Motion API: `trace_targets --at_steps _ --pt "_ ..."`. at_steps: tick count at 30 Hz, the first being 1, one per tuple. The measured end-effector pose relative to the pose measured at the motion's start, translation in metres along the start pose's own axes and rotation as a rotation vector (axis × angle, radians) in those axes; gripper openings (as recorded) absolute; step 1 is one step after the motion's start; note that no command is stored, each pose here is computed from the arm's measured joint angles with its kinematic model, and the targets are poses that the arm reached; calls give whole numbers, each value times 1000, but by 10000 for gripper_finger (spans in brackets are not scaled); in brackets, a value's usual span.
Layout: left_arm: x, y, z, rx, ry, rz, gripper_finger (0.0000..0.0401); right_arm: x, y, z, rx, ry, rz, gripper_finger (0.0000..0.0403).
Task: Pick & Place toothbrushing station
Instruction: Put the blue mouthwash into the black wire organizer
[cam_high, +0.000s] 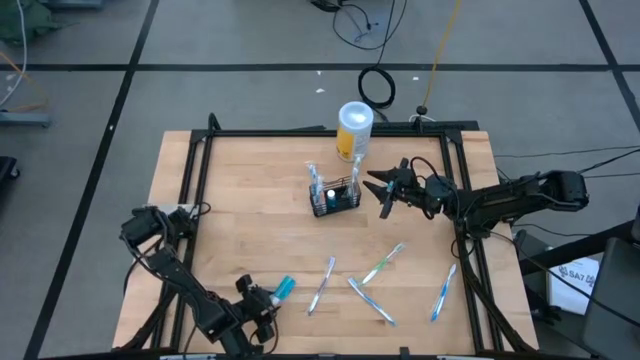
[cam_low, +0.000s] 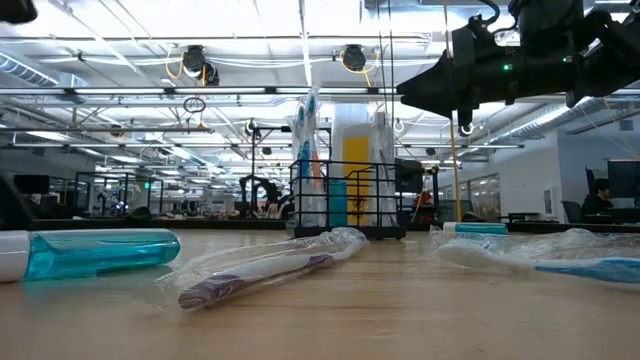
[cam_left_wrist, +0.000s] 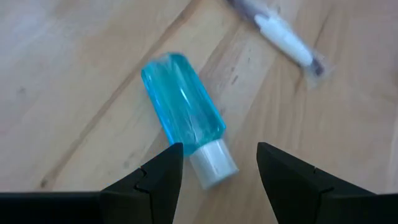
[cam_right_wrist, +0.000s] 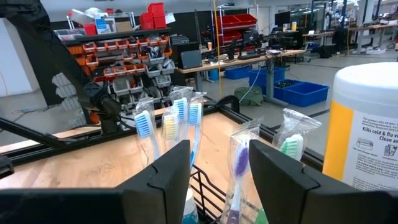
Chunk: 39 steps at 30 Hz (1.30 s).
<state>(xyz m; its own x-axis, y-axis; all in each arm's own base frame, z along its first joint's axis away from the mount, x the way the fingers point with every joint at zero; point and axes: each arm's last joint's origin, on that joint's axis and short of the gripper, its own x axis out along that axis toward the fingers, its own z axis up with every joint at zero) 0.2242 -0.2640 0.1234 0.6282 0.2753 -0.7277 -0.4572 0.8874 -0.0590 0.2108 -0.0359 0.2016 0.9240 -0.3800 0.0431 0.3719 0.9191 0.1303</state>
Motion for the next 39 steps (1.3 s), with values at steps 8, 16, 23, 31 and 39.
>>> trace_targets --at_steps 8,16,23,31,39 --pt "14 -1 -13 22 45 27 211 0 0 0 0 0 0 155" --pt "16 0 -13 28 17 44 154 0 0 0 0 1 0 155" --pt "16 1 -13 7 3 48 95 0 0 0 0 1 0 155" --pt "5 6 9 37 -6 43 100 0 0 0 0 1 0 155" --pt "-9 22 61 119 26 6 97 -1 5 -1 29 25 176 155"
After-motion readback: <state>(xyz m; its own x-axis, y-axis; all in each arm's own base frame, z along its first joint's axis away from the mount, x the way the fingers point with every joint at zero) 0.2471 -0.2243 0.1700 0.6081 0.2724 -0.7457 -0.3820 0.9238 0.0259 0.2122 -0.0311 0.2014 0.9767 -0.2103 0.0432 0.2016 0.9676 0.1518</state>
